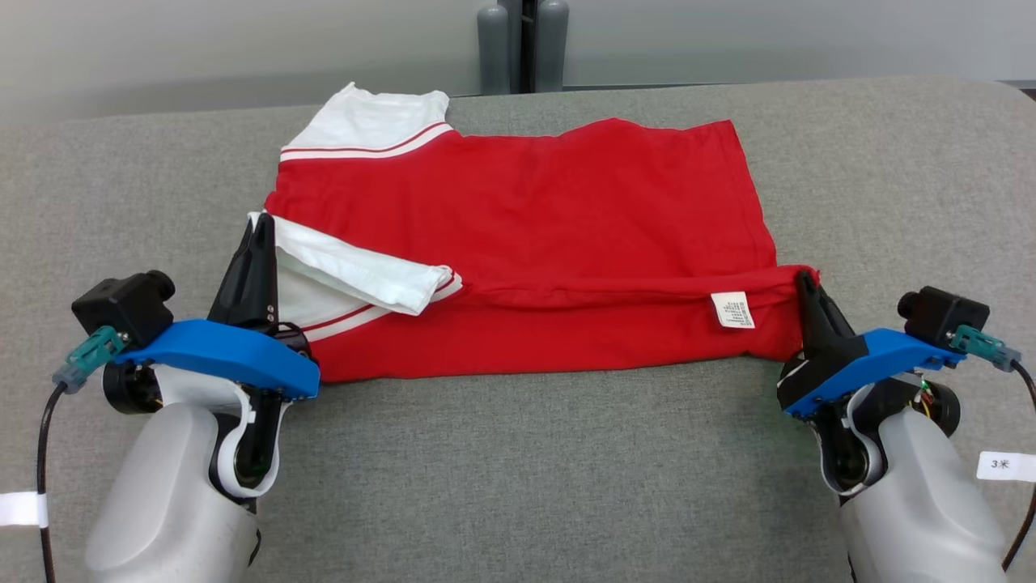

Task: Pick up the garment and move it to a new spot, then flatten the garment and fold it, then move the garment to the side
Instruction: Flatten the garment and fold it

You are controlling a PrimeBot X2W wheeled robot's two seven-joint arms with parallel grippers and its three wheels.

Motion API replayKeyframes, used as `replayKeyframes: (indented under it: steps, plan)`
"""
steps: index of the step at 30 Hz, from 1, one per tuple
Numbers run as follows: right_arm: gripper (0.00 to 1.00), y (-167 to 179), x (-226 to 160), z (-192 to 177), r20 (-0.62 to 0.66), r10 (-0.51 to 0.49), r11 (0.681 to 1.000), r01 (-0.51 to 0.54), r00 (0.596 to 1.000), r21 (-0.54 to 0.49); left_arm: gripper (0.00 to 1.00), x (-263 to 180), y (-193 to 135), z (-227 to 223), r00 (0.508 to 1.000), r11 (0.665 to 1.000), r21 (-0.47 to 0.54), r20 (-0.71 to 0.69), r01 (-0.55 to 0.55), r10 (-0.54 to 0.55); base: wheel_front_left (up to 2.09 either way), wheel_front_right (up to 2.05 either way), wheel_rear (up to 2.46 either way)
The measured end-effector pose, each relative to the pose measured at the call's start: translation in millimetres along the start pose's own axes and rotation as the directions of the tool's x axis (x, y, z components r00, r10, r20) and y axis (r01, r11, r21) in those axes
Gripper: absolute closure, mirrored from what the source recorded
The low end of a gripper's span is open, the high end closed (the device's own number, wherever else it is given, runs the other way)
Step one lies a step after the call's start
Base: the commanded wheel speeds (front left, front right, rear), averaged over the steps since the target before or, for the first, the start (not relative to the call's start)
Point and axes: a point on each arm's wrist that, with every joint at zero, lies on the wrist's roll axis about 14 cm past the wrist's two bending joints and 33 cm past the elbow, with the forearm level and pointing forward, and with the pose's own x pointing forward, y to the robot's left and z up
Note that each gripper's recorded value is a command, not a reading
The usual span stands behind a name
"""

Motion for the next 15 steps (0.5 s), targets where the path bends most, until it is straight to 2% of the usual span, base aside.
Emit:
replayKeyframes:
  steps: [4, 5, 6, 7, 8, 9, 15]
  plan:
    - [0.99, 3.0, 9.5, -7.1, -0.014, 0.0, 1.0, 0.0, 1.0, -0.007, 1.0, 5.4, 7.4, -14.2, 0.999, 1.0, 0.0, -0.04, -0.018, 0.018, 0.0, 0.0, 0.0]
    - [0.88, 4.2, 11.7, -7.7, -0.013, 0.002, 1.0, -0.002, 1.0, -0.01, 1.0, 6.6, 9.7, -17.2, 0.998, 1.0, 0.001, -0.05, -0.025, 0.025, 0.0, 0.0, 0.0]
    - [0.6, 5.0, 13.4, -8.2, -0.013, 0.002, 1.0, -0.002, 1.0, -0.009, 1.0, 7.1, 11.7, -19.7, 0.998, 1.0, 0.003, -0.058, -0.031, 0.031, 0.0, 0.0, 0.0]
    - [0.0, 6.4, 15.0, -8.1, -0.009, 0.004, 1.0, -0.005, 1.0, -0.012, 0.83, 7.8, 13.1, -20.7, 0.998, 0.999, 0.007, -0.06, -0.034, 0.035, 0.0, 0.0, 0.0]
    - [0.0, 8.8, 16.3, -6.8, 0.001, 0.011, 1.0, -0.011, 1.0, -0.02, 0.34, 8.6, 14.2, -20.9, 0.998, 0.999, 0.013, -0.059, -0.037, 0.037, 0.0, 0.0, 0.0]
    - [0.0, 11.1, 17.7, -5.8, 0.008, 0.017, 1.0, -0.017, 1.0, -0.024, 0.0, 9.4, 14.5, -20.6, 0.998, 0.999, 0.014, -0.055, -0.038, 0.038, 0.0, 0.0, 0.0]
    - [0.0, 20.0, 19.5, 8.8, 0.075, 0.05, 0.995, -0.043, 0.996, -0.088, 0.0, 6.1, 16.0, -15.2, 0.999, 0.999, 0.015, -0.024, -0.042, 0.042, 0.0, 0.0, 0.0]
